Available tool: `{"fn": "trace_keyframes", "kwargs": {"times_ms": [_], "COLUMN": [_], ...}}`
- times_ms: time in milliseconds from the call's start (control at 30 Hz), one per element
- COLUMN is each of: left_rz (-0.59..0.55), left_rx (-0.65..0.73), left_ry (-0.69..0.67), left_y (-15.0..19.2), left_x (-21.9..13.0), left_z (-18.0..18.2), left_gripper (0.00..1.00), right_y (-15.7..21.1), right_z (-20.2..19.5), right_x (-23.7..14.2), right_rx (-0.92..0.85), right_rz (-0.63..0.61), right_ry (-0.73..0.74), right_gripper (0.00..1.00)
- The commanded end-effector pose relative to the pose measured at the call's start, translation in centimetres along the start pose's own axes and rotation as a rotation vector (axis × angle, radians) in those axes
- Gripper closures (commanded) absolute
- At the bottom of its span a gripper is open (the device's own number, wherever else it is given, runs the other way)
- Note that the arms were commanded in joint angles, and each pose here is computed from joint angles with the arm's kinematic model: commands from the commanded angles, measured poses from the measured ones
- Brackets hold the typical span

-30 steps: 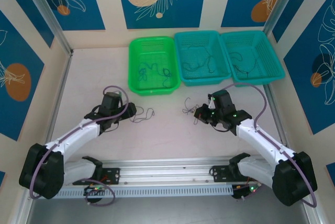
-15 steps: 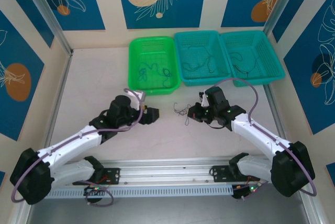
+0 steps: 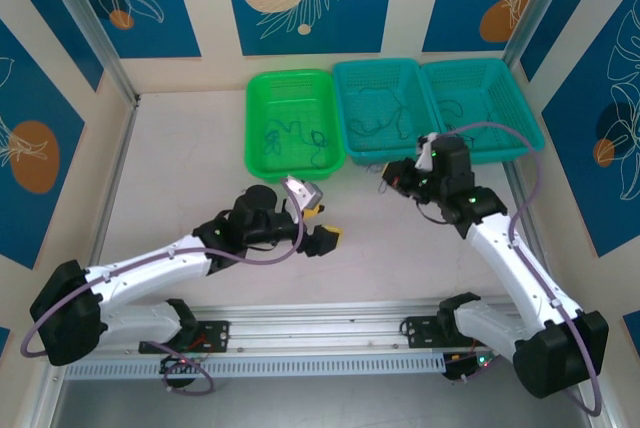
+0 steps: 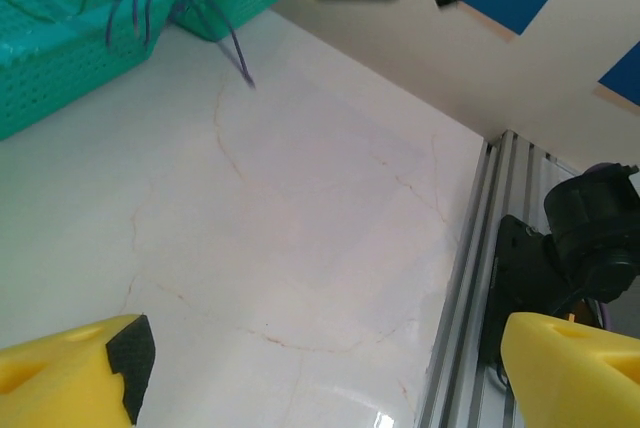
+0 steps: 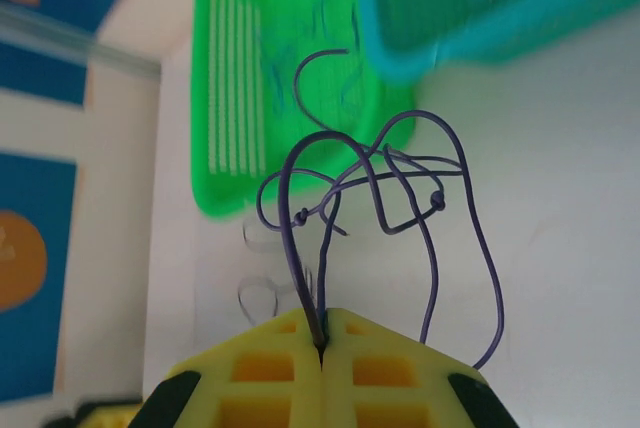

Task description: Untangle the cables

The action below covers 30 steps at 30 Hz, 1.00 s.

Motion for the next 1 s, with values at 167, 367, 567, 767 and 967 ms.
{"fn": "trace_keyframes", "kwargs": {"times_ms": [167,367,567,767,967], "left_rz": [-0.094,-0.097,-0.102,-0.1,-0.109], "left_rx": [0.129,0.167,0.181,0.185,0.177], "left_ry": [0.061,0.026,-0.025,-0.067,-0.111], "left_y": [-2.6,-2.2,-2.1,-1.9,-2.0], "left_x": [-1.5,-2.1,-2.7,-3.1,-3.5], "left_z": [-2.1,-1.8,-1.3,-0.9,-0.4], "left_gripper": [0.08,0.06,0.06,0.06,0.05], "right_y": [-11.6,-20.5,-26.0,-27.9,-27.5], "right_z": [-2.3,-7.0,-13.5,-17.6,-16.3], "right_x": [-3.1,-2.1,2.0,5.5,4.8], "right_rx": [0.068,0.173,0.287,0.338,0.327], "right_rz": [-0.337,-0.417,-0.383,-0.31,-0.289], "right_ry": [0.089,0.157,0.294,0.419,0.423], "right_gripper": [1.0,1.0,1.0,0.64,0.49]}}
Point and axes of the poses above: each hand's point on the last joint's axis, 136 mm out from that joint toward the fingers, its own x axis out along the fingers, its own z axis along the line the jaws close on, y = z × x, the point moved 5 cm from there along -x, back along the fingers
